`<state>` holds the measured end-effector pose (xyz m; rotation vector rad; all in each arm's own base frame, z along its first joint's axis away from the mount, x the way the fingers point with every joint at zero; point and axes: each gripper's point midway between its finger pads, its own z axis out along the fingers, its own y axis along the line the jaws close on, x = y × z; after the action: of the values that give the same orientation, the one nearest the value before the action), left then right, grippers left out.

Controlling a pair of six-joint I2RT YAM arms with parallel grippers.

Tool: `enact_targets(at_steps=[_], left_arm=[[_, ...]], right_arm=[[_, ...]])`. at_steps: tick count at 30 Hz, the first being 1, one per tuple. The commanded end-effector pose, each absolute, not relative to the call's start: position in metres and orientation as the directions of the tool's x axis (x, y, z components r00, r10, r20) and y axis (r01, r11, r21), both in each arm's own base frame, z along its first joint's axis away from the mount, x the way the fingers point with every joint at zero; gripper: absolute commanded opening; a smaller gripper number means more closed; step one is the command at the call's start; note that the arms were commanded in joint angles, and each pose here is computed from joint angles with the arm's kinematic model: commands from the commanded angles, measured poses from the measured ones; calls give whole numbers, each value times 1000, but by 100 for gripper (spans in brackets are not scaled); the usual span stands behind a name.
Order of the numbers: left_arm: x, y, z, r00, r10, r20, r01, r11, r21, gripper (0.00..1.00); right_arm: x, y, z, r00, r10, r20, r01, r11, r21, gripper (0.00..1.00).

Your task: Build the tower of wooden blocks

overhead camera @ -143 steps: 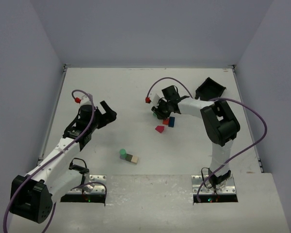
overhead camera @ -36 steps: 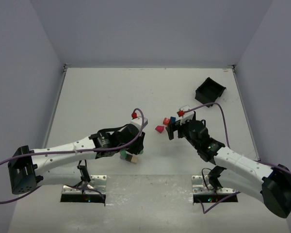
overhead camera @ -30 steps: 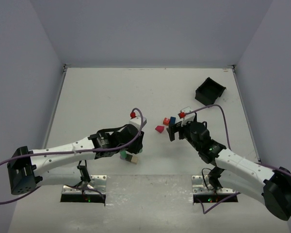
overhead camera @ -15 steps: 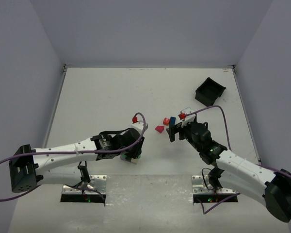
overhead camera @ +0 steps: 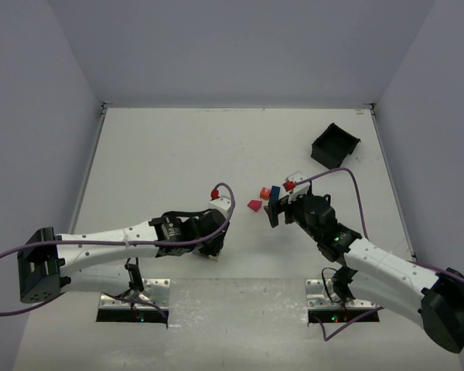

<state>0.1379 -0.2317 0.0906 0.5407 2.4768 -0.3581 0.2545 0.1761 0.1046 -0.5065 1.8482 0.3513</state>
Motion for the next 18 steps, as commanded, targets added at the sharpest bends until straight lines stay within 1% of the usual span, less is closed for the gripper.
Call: enact_targets(at_steps=[1, 10, 18], left_arm=[[144, -246, 96, -739, 272, -616, 450, 880, -151, 0], [148, -245, 106, -716, 264, -647, 453, 880, -143, 0], [146, -245, 102, -720, 270, -639, 454, 880, -139, 0]], right_arm=[[261, 181, 122, -227, -146, -963, -514, 858, -9, 99], [259, 186, 122, -218, -148, -965, -537, 844, -8, 99], [260, 185, 122, -218, -150, -964, -532, 847, -12, 99]])
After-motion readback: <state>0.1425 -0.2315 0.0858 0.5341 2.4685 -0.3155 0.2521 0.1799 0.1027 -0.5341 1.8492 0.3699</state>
